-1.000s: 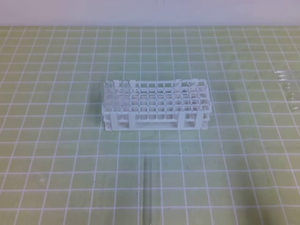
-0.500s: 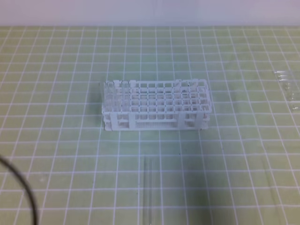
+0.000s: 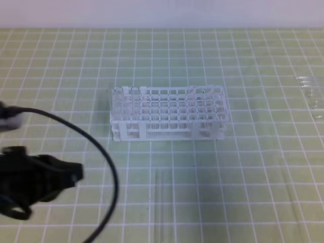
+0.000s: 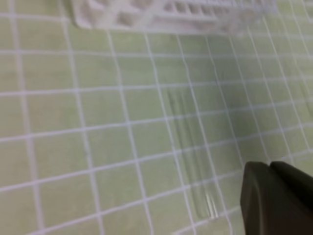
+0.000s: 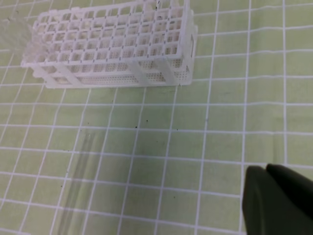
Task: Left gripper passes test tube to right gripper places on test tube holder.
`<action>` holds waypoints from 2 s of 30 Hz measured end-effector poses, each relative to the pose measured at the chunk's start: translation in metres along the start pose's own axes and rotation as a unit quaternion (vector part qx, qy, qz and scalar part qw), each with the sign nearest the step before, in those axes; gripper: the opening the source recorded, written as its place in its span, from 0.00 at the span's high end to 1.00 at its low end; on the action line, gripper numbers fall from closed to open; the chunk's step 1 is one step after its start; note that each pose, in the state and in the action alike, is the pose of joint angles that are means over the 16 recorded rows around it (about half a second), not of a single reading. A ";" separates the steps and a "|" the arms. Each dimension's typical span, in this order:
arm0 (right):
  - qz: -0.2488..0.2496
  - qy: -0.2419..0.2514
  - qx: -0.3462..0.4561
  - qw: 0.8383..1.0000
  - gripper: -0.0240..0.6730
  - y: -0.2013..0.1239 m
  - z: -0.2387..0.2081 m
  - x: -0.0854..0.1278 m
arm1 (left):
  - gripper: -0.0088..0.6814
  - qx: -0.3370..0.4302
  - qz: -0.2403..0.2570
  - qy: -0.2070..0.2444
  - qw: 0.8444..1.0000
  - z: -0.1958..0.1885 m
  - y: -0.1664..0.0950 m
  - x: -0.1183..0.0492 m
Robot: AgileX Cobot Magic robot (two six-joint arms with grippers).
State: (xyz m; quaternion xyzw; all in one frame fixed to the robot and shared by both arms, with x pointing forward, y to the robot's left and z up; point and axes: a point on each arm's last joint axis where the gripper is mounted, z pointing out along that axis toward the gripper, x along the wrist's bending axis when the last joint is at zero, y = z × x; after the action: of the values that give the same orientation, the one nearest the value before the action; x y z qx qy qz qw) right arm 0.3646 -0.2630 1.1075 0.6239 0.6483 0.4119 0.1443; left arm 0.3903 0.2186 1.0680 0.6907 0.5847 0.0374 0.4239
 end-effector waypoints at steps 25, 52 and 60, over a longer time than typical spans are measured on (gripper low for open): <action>-0.024 -0.003 0.023 0.999 0.99 -0.004 0.002 0.001 | 0.90 0.259 0.133 0.070 0.954 0.136 -0.003 -0.102; -0.044 -0.002 0.022 0.999 0.99 -0.004 0.002 0.002 | 0.44 0.260 0.082 0.134 0.953 0.163 -0.007 -0.099; -0.052 0.005 0.021 0.998 0.99 -0.004 0.002 0.005 | 0.44 0.286 0.076 0.182 0.938 0.181 -0.014 -0.097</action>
State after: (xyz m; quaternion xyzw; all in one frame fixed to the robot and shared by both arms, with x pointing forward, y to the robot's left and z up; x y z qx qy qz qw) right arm 0.3625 -0.2570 1.1046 0.5903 0.6891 0.3933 0.1486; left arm 0.4482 0.0383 0.9870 0.8068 0.5833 0.0258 0.0903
